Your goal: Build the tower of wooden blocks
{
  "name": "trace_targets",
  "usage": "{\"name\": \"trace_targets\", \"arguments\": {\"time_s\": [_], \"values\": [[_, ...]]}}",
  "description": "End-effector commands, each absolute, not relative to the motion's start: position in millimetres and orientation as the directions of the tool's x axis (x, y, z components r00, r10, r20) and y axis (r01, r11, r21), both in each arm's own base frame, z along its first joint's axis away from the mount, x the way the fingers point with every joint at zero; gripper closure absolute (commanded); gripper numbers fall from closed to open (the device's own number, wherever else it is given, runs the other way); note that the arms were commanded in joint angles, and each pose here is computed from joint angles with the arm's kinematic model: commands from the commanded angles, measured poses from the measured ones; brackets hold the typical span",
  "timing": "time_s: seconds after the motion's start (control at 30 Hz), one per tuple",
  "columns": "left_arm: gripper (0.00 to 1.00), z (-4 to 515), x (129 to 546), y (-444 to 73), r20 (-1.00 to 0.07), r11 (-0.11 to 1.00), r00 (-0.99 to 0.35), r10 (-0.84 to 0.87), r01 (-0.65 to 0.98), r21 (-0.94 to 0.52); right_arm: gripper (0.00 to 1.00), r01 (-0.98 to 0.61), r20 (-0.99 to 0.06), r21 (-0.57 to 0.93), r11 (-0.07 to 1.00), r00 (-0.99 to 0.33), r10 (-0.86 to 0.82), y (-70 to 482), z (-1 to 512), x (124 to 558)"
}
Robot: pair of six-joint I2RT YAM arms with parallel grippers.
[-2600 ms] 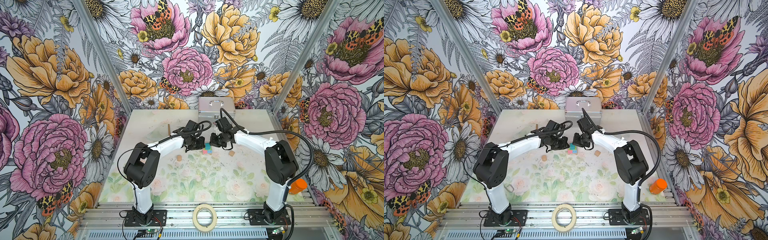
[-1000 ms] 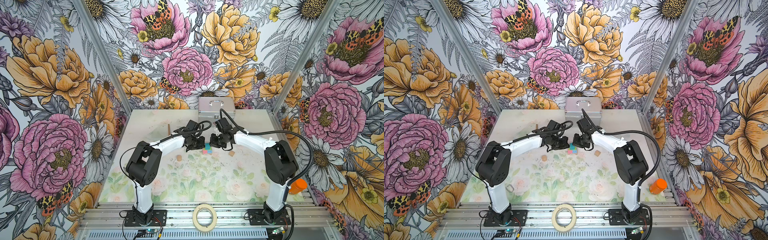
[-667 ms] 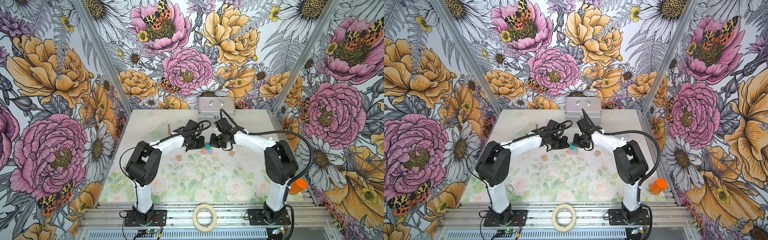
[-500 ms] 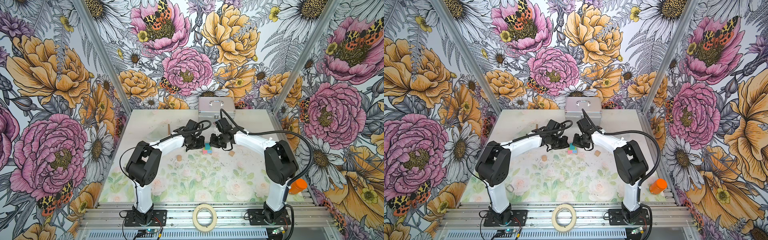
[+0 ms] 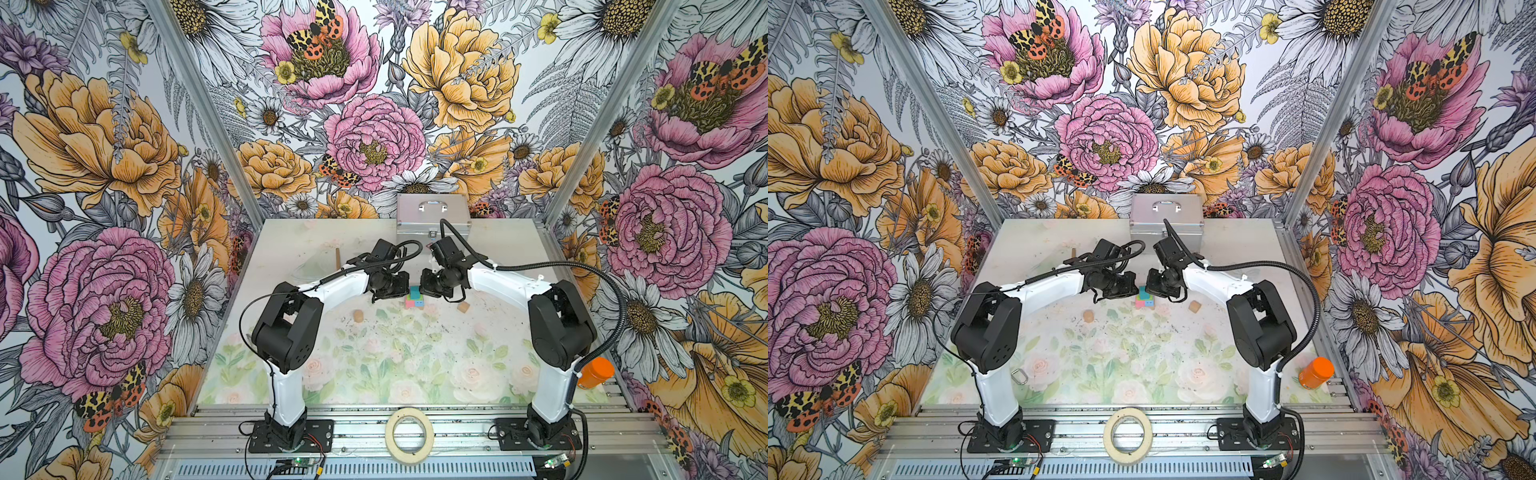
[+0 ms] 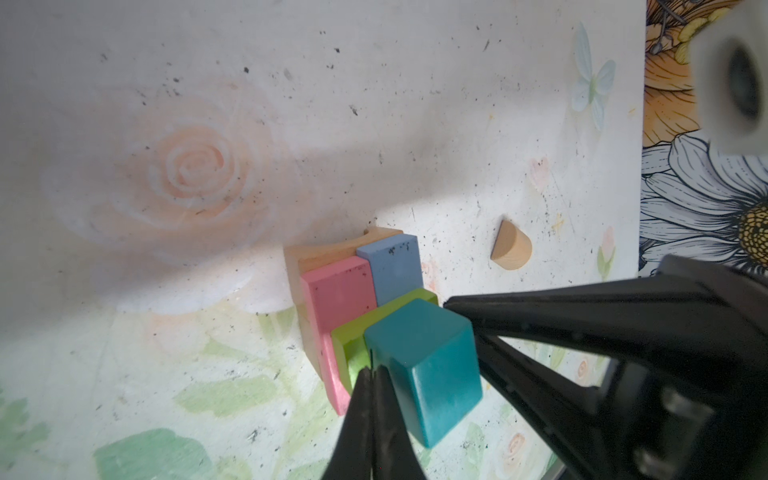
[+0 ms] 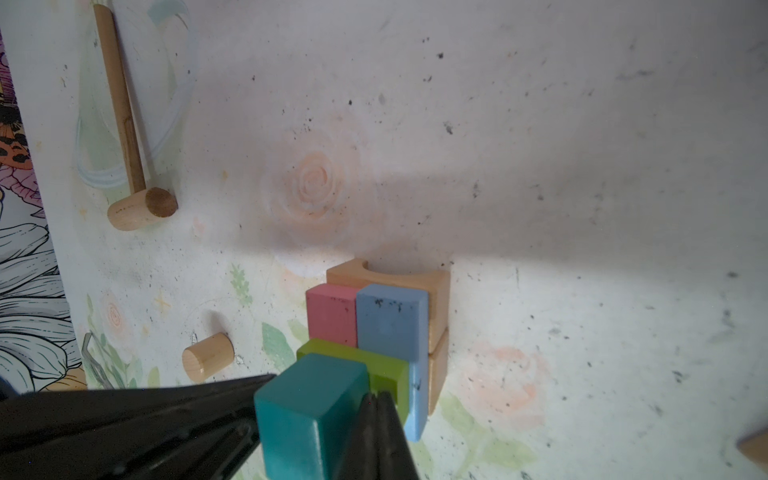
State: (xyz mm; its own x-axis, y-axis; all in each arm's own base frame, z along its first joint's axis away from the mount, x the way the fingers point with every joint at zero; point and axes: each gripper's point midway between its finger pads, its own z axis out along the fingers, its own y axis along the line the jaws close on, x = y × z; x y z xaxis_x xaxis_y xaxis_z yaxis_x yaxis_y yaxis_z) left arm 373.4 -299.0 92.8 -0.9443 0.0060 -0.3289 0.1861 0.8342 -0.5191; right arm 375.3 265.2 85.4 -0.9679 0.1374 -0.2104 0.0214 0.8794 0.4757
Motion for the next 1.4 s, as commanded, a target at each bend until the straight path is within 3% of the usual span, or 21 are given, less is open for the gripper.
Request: {"name": "trace_targets", "arguments": {"time_s": [0.0,0.87,1.17,1.3,1.37], "values": [[1.00,101,386,-298,-0.358,0.839,-0.934,-0.020,0.179,-0.514,1.00,0.009,-0.235,0.489,0.872,-0.962,0.141,268,94,376],[1.00,108,387,-285,-0.378,0.856,-0.925,-0.039,0.164,-0.490,1.00,0.009,-0.266,0.484,0.875,-0.951,0.156,261,104,380],[1.00,149,386,-235,-0.464,0.912,-0.882,-0.082,0.121,-0.391,1.00,0.025,-0.305,0.479,0.877,-0.932,0.194,240,120,381],[0.91,158,372,-192,-0.472,0.958,-0.877,-0.090,0.053,-0.282,1.00,0.046,-0.324,0.470,0.882,-0.920,0.220,223,126,381],[0.80,159,362,-175,-0.464,0.973,-0.881,-0.088,0.024,-0.231,1.00,0.055,-0.331,0.462,0.885,-0.916,0.229,214,126,379]]}}
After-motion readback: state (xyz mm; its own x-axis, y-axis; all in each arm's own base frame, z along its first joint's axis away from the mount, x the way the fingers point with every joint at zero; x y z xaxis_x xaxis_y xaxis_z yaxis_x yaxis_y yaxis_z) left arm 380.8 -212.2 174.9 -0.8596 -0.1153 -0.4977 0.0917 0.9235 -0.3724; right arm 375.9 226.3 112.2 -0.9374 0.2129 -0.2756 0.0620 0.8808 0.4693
